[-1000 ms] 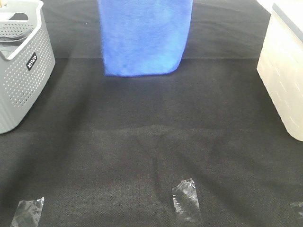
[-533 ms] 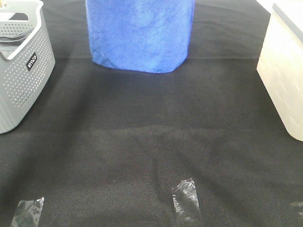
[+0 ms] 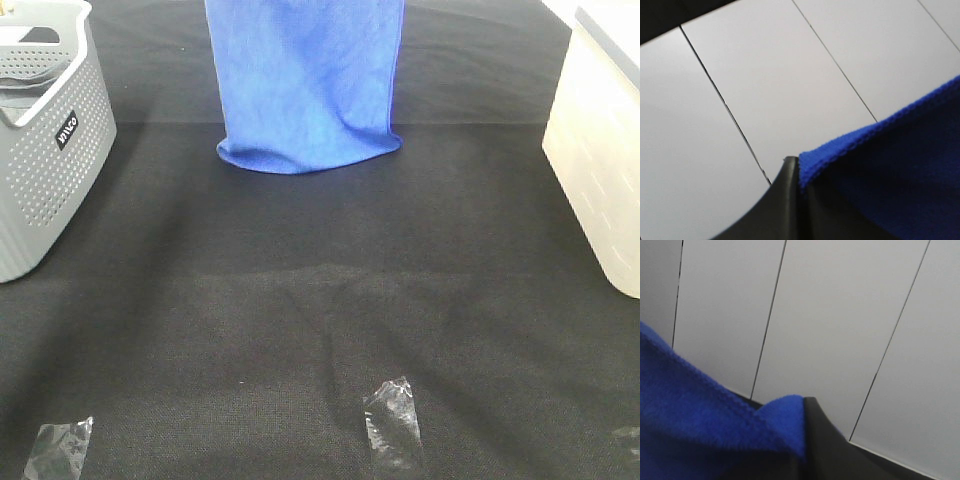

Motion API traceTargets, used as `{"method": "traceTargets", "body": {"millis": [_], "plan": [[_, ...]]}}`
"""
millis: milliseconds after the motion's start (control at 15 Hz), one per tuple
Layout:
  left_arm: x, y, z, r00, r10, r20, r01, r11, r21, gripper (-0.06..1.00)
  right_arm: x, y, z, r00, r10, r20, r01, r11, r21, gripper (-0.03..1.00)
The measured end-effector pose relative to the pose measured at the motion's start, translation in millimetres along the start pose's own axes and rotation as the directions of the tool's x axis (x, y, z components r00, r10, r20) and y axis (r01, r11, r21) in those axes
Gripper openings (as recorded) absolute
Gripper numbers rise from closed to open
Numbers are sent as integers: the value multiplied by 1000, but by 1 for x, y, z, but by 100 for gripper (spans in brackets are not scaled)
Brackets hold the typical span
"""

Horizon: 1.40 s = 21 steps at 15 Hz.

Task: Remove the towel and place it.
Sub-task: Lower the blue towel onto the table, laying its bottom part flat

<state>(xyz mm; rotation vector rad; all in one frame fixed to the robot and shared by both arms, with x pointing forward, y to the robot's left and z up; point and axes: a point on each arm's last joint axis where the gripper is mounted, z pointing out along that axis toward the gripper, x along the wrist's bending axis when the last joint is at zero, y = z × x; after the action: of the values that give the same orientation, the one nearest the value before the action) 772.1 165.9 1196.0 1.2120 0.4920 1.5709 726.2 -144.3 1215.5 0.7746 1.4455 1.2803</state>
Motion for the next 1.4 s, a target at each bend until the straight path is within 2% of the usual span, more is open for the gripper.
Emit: {"method": "traceTargets", "body": {"millis": [133,200,267,400,467,533,667,733,800,933,1067,1267,1400], "plan": [[-5,-4,-2,999,-45,9,43,986,162,0,-1,9,-12,999,1,-33,2,996,89,3],[-4,-1,-3,999,-53,9,50,978,204,0,-2,14,-19,999,6,-49,0,992,126,3],[-4,7,-7,997,-79,10,73,956,284,0,-2,17,-22,998,8,-55,0,990,141,3],[0,32,-20,992,-121,30,96,890,446,0,-2,23,-35,995,32,-91,-9,971,238,3],[4,46,-29,990,-135,52,88,852,516,0,-1,26,-42,992,55,-114,-22,960,279,3],[11,63,-49,981,-170,97,64,748,661,0,3,29,-54,978,121,-169,-51,928,368,3],[17,75,-66,967,-226,116,60,647,760,0,9,31,-68,954,190,-231,-62,881,468,3],[21,83,-76,958,-261,123,60,598,799,0,11,31,-75,943,215,-252,-56,854,517,3],[24,92,-82,948,-293,125,73,581,810,0,13,32,-82,932,240,-271,-52,829,556,3],[27,107,-89,927,-354,126,112,581,806,0,16,35,-95,910,286,-300,-39,780,624,3],[29,114,-95,913,-393,112,141,560,816,0,15,39,-100,905,310,-293,-58,769,636,3],[26,116,-114,885,-458,88,161,476,865,0,12,55,-117,895,356,-267,-114,765,634,3],[30,126,-134,868,-489,82,165,440,883,0,13,63,-138,881,387,-274,-130,753,646,3]]}}
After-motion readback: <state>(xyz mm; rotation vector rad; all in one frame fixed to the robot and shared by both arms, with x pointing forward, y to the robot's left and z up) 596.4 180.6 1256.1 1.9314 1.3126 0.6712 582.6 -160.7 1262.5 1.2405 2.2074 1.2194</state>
